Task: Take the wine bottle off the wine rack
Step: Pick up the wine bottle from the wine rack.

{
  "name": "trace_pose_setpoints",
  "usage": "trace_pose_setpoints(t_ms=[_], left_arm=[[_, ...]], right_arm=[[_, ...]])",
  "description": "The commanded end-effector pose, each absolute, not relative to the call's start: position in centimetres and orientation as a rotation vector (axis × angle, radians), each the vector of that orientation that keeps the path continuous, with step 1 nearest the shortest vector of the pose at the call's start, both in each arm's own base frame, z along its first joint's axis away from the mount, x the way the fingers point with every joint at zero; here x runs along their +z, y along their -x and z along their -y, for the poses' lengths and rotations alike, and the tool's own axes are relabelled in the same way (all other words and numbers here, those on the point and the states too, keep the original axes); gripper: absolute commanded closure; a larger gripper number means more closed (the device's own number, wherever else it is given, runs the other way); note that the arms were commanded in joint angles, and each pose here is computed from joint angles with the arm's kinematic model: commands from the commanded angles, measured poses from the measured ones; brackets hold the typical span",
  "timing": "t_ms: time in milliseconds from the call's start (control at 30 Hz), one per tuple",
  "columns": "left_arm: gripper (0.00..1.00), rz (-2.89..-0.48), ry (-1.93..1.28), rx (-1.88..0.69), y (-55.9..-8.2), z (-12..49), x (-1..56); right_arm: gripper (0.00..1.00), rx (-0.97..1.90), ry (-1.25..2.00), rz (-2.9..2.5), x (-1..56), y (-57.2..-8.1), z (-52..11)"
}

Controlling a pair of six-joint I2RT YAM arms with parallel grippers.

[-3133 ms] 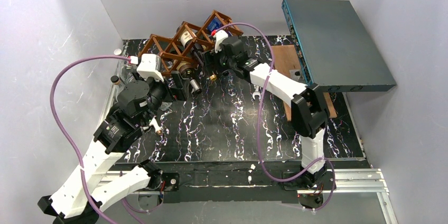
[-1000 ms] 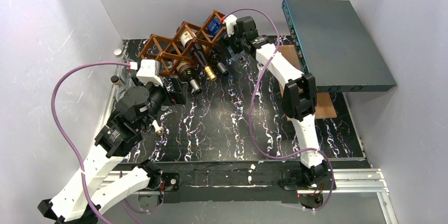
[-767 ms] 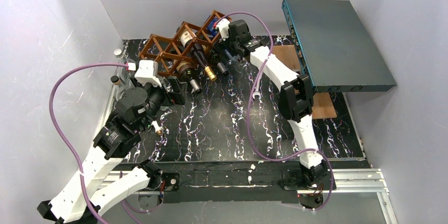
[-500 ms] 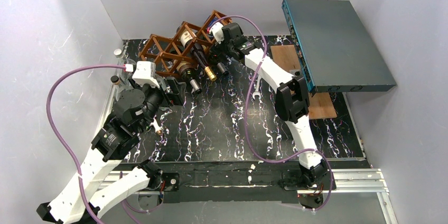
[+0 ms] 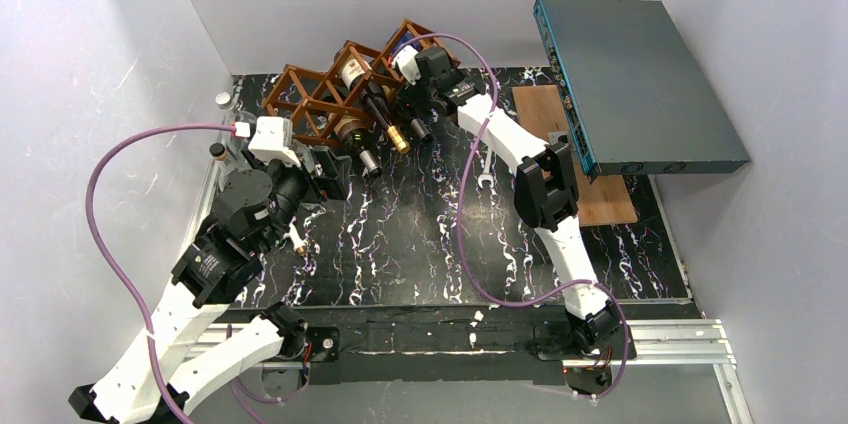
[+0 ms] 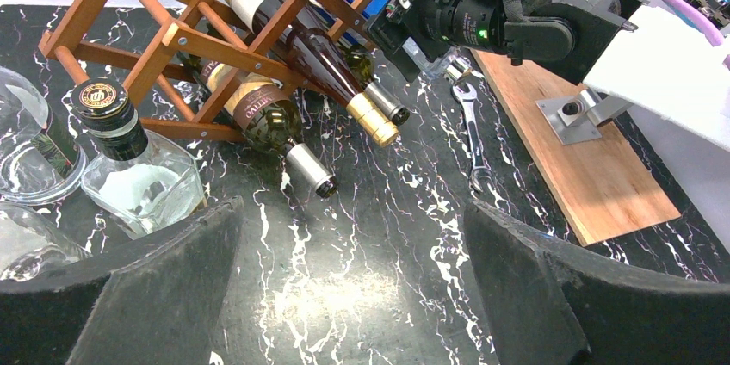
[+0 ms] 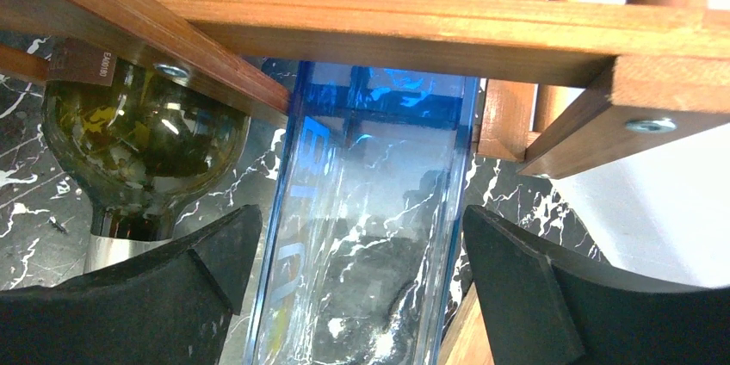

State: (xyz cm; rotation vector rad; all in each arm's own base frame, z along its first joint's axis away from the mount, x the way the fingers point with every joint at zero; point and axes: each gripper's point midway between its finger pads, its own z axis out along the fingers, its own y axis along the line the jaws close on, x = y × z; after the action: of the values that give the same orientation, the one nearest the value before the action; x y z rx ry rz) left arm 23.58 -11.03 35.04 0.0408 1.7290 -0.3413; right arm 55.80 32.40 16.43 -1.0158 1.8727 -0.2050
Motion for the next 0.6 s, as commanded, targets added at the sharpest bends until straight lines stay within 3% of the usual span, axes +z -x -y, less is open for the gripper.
trace_pose_setpoints(t_ms=[0,300,567], left_arm=[[0.02,-1.728,-0.028,-0.337,-23.5,10.7,34.9],[0.02,-1.727,-0.029,-0.336,-23.5,10.7,35.0],[0.02,-1.720,-0.029,-0.345,-23.3,10.7,35.3]], right_arm=[[0.09,-0.235,0.973,-1.801,18.5,-57.0,-33.1],[0.24,-0.266,0.984,-1.773,18.7,-57.1,-33.2],[0.66,-0.266,1.001,-1.729,20.3,-56.2,-33.6]])
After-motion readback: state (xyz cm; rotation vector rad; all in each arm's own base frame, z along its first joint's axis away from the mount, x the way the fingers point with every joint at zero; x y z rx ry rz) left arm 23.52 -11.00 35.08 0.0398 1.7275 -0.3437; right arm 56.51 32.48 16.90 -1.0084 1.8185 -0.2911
